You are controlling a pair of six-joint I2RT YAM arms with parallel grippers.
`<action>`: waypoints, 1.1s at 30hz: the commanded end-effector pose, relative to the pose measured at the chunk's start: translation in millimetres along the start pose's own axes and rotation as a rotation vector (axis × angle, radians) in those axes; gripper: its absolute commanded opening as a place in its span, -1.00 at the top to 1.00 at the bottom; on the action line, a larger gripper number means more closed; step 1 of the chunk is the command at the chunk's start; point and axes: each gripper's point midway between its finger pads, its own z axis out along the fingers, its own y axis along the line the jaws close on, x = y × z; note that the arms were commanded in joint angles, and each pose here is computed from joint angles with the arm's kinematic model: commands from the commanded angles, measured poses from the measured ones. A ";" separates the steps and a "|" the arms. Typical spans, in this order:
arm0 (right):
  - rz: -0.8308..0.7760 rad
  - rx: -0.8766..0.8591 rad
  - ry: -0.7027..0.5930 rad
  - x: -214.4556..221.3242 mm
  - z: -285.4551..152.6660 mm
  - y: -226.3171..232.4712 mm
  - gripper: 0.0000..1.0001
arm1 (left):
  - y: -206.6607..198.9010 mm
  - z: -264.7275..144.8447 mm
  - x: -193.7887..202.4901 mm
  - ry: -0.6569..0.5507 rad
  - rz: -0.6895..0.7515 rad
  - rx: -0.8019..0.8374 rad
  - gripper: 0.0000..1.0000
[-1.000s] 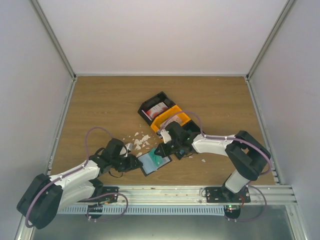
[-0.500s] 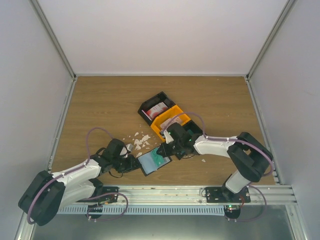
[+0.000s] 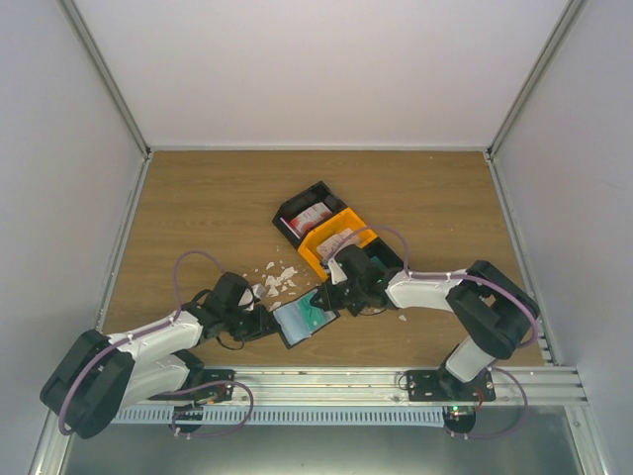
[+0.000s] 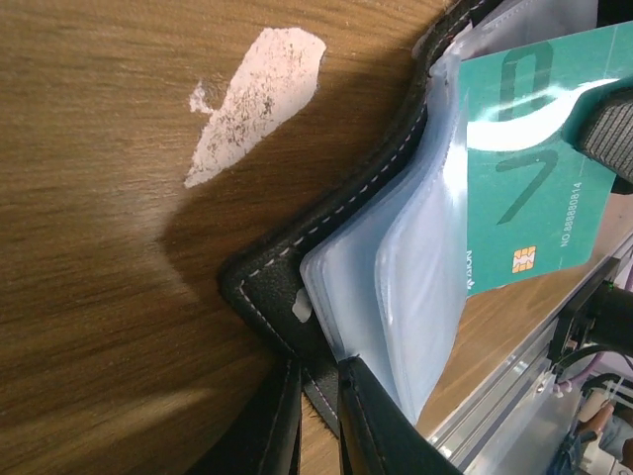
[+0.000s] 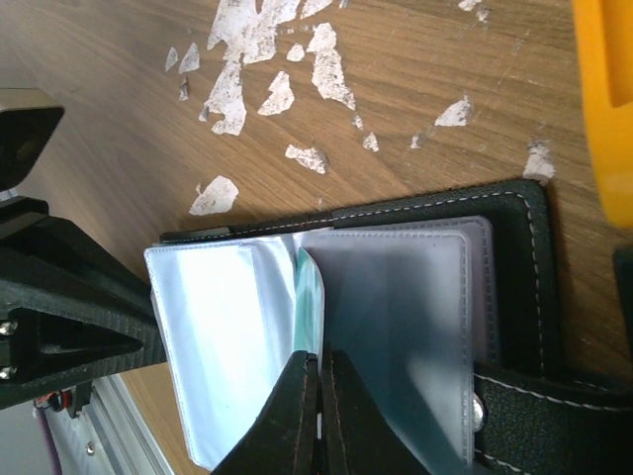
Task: Put the credit cards into the card holder
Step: Insert the credit card into the card holder.
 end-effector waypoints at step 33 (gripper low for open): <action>0.022 -0.148 0.036 15.7 5.1 19.0 0.97 | -15.8 -16.8 -15.3 -0.098 0.057 0.009 0.79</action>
